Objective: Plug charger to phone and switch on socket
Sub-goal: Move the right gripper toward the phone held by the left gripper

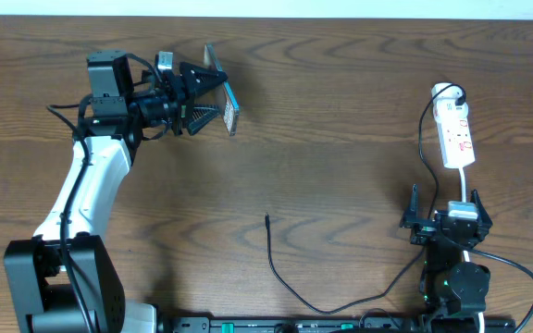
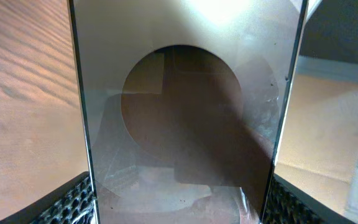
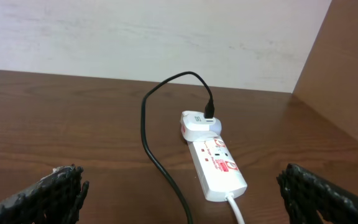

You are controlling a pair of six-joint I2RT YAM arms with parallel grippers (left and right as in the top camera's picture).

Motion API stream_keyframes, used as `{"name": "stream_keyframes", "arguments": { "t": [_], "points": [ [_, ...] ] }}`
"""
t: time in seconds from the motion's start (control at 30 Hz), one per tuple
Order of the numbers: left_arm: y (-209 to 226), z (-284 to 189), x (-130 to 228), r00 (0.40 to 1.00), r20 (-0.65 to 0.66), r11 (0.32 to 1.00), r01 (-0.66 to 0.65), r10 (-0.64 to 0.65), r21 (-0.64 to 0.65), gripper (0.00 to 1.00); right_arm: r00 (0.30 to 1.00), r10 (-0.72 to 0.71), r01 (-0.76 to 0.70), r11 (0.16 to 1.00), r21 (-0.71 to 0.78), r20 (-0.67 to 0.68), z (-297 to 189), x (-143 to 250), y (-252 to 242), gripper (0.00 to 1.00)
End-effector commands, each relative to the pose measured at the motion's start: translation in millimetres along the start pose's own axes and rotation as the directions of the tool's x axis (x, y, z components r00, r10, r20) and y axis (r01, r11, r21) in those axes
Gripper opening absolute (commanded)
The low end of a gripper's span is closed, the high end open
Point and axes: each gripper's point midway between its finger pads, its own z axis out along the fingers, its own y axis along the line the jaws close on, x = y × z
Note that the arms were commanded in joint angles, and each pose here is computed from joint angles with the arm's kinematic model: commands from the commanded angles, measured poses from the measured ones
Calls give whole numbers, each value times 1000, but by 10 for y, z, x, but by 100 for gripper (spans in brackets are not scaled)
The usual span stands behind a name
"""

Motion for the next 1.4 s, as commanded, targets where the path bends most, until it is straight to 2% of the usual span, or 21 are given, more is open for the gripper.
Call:
{"name": "stream_keyframes", "arguments": {
  "t": [0.0,0.27,0.33,0.53,0.63,0.67,0.8,0.97,1.07,1.23,1.37],
  "points": [
    [50,-58,-121,993,96,997,-70,74,-45,7,1000,-8,8,1000,-3,-2,-2,8,8,99],
    [134,-53,-169,989,123,994,-77,86,-73,8,1000,-7,7,1000,-3,1,-2,2,8,99],
    [134,-53,-168,989,123,994,-76,85,-73,7,999,1,-1,1000,-4,35,-3,-83,6,99],
    [151,-58,-199,987,141,995,-61,72,-81,7,985,62,-32,982,-184,163,-63,-403,291,99],
    [173,-61,-242,984,168,995,-40,55,-94,7,967,212,-161,940,-301,145,-116,-499,441,99],
    [174,-61,-241,984,168,995,-35,50,-93,7,961,233,-165,917,-364,150,-161,-599,532,99],
    [171,-61,-244,985,174,996,17,-2,-83,7,962,236,-161,898,-409,138,-189,-874,580,99],
    [130,-49,-261,982,186,996,57,-44,-64,7,973,231,-206,809,-551,-25,-43,-1116,877,99],
    [135,-21,-265,978,199,994,81,-66,-67,7,961,230,-275,714,-644,-155,124,-1229,1129,99],
    [149,60,-245,969,221,989,130,-110,-77,8,950,173,-310,628,-713,-261,403,-1307,1514,99],
    [128,145,-202,965,225,985,154,-134,-76,7,942,111,-323,553,-768,-317,629,-1253,2009,99]
  ]
}}
